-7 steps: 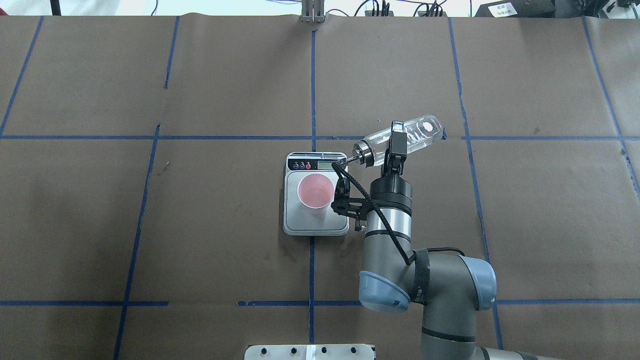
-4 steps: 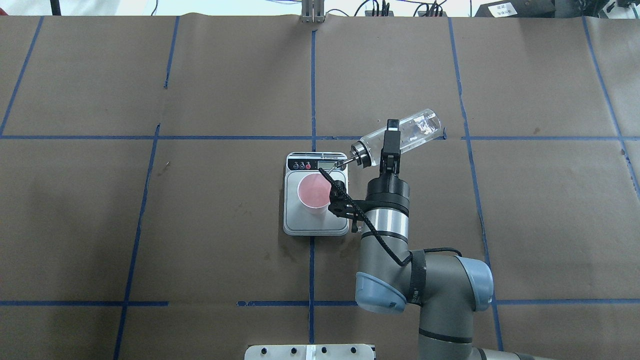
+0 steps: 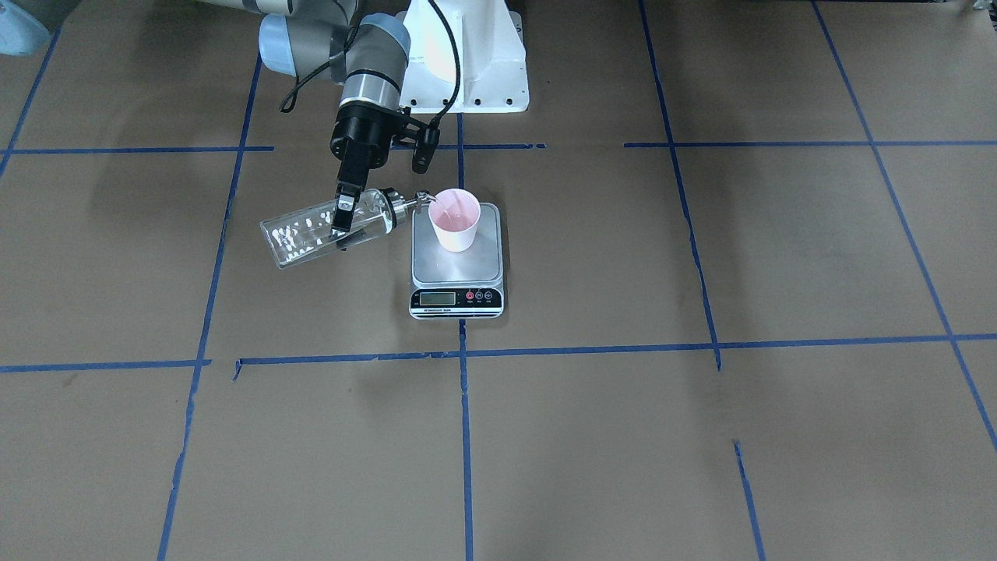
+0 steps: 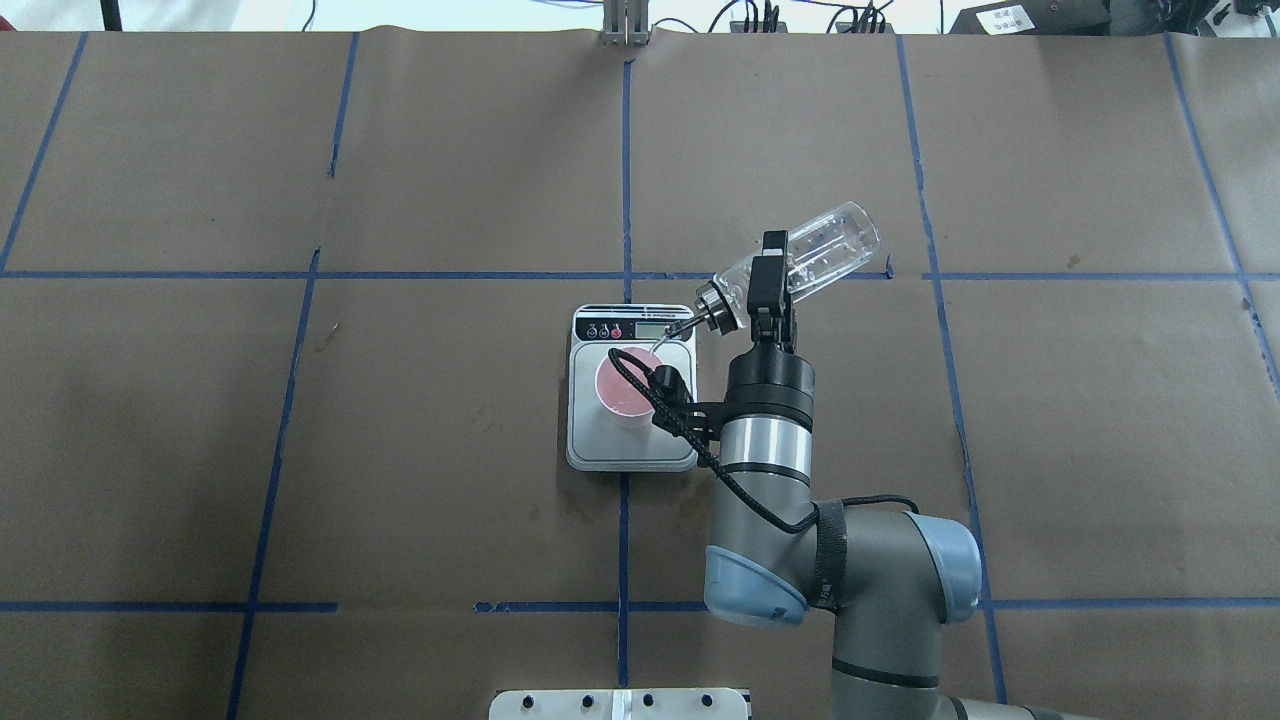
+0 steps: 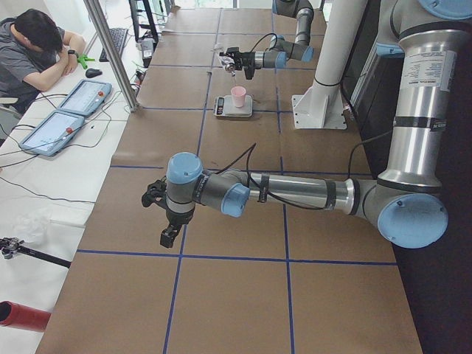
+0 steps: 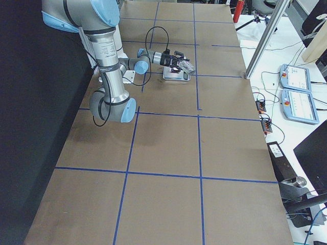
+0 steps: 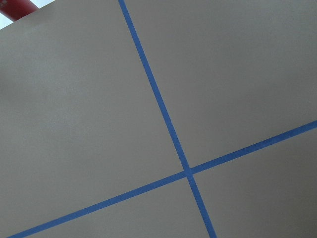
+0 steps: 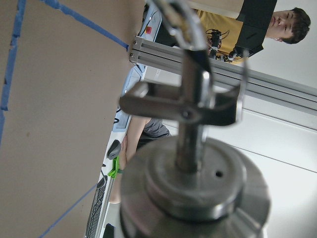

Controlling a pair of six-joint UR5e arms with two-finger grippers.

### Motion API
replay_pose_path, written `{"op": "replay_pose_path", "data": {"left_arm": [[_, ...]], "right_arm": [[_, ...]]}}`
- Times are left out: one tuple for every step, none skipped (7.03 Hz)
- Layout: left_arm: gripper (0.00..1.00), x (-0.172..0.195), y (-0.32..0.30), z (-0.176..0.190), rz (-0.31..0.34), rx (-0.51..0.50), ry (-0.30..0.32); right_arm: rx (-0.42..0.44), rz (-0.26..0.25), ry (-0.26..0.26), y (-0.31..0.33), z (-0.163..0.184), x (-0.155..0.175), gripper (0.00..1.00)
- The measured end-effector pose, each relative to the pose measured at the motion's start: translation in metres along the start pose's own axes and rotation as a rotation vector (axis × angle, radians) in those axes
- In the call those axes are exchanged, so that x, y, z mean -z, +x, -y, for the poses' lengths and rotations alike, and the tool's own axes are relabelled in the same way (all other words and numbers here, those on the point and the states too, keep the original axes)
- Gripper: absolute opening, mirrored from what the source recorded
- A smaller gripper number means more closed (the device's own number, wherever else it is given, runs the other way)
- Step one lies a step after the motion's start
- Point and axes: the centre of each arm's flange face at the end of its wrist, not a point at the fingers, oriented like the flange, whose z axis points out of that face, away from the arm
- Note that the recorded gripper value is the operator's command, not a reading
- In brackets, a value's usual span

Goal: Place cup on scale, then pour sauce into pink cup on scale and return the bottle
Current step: 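Tilt the glass bottle with the right gripper, spout over the pink cup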

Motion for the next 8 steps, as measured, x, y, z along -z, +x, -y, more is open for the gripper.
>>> {"op": "replay_pose_path", "data": {"left_arm": [[1.0, 0.001, 0.0, 0.001, 0.0, -0.001, 0.001], [1.0, 0.001, 0.001, 0.001, 0.0, -0.002, 0.002], [1.0, 0.002, 0.001, 0.002, 0.001, -0.002, 0.004], [1.0, 0.004, 0.001, 0.003, 0.001, -0.003, 0.008], [1.0, 0.005, 0.001, 0.004, 0.002, -0.004, 0.012], [1.0, 0.008, 0.002, 0.005, 0.003, -0.006, 0.016], [1.0, 0.01, 0.003, 0.007, 0.004, -0.008, 0.02], [1.0, 0.011, 0.004, 0.008, 0.004, -0.009, 0.023]], "right_arm": [[0.021, -0.006, -0.001, 0.001, 0.0, 0.0, 0.0], [0.033, -0.008, -0.001, 0.002, 0.0, 0.0, 0.0], [0.033, -0.007, 0.0, 0.003, 0.0, 0.001, 0.0], [0.023, -0.005, 0.004, 0.003, 0.001, 0.002, 0.0], [-0.001, -0.001, 0.01, 0.003, 0.001, 0.003, 0.0], [-0.036, 0.002, 0.019, 0.002, 0.001, 0.006, 0.0], [-0.066, 0.005, 0.027, -0.001, 0.0, 0.008, 0.0], [-0.103, 0.009, 0.03, -0.006, 0.001, 0.009, 0.0]]}}
